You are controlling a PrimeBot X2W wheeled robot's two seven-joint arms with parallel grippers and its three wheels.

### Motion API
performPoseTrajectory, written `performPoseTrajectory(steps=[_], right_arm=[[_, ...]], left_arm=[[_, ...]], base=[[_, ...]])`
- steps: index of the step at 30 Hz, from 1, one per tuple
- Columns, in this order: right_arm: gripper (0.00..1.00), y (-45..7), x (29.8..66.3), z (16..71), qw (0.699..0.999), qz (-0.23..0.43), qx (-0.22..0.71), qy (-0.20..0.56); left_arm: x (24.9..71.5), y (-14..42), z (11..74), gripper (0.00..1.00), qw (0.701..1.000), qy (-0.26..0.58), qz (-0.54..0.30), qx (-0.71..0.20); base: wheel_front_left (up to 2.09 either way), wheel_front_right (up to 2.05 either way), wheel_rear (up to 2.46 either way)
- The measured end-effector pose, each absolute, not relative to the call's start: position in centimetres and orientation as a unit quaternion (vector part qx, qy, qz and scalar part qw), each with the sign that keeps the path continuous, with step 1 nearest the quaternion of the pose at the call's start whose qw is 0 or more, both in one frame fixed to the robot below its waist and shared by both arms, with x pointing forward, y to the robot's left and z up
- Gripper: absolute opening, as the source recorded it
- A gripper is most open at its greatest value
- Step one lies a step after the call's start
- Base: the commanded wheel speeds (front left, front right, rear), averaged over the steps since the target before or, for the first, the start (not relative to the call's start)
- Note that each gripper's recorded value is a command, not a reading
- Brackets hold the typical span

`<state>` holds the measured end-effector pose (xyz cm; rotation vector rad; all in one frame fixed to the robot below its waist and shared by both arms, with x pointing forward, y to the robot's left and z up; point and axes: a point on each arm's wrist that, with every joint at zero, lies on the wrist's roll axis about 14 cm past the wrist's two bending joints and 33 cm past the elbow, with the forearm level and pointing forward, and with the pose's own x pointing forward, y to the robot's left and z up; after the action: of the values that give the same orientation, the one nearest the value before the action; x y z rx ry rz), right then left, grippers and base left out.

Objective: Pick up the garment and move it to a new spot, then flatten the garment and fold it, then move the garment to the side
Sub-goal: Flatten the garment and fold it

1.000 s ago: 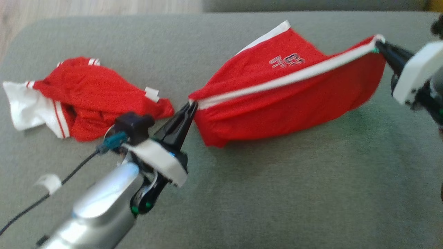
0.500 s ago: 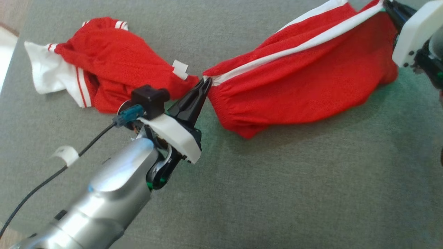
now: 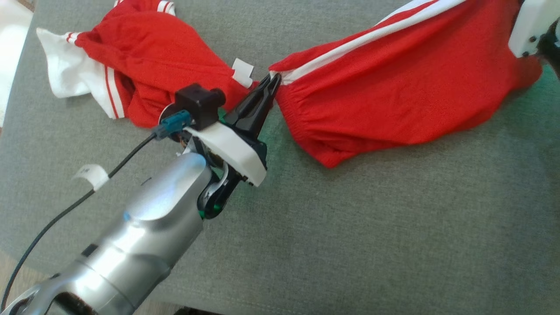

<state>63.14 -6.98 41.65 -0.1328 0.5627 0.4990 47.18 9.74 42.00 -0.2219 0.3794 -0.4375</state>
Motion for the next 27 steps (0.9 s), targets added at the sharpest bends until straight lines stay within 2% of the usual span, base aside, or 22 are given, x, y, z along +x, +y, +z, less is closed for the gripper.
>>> performPoseTrajectory(steps=[2, 3, 4, 6, 14, 21, 27], right_arm=[[0.00, -7.0, 63.3, 41.4, 0.928, 0.242, -0.066, 0.276], [0.74, -7.1, 63.5, 41.3, 0.928, 0.241, -0.067, 0.276], [1.00, -7.1, 63.8, 41.2, 0.929, 0.240, -0.071, 0.271], [1.00, -7.6, 64.3, 41.0, 0.931, 0.232, -0.075, 0.270], [1.00, -8.9, 64.6, 42.7, 0.944, 0.212, -0.074, 0.241], [1.00, -10.5, 64.1, 48.8, 0.969, 0.194, -0.052, 0.141], [1.00, -11.8, 61.2, 53.2, 0.980, 0.190, -0.035, 0.055]], left_arm=[[47.3, 9.8, 41.9, 0.00, 0.952, 0.188, -0.214, -0.109], [47.4, 9.8, 41.8, 0.00, 0.952, 0.189, -0.213, -0.109], [47.4, 9.8, 41.6, 0.26, 0.952, 0.191, -0.212, -0.109], [47.5, 9.7, 41.3, 1.00, 0.951, 0.196, -0.212, -0.114], [48.1, 10.3, 42.3, 1.00, 0.956, 0.176, -0.204, -0.114], [49.6, 12.5, 46.9, 1.00, 0.972, 0.106, -0.169, -0.128], [48.8, 13.1, 50.2, 1.00, 0.973, 0.055, -0.136, -0.178]], base=[[0.00, 0.00, 0.00], [0.00, 0.00, 0.00], [0.00, 0.00, 0.00], [0.00, 0.00, 0.00], [0.00, 0.00, 0.00], [0.00, 0.00, 0.00], [0.00, 0.00, 0.00]])
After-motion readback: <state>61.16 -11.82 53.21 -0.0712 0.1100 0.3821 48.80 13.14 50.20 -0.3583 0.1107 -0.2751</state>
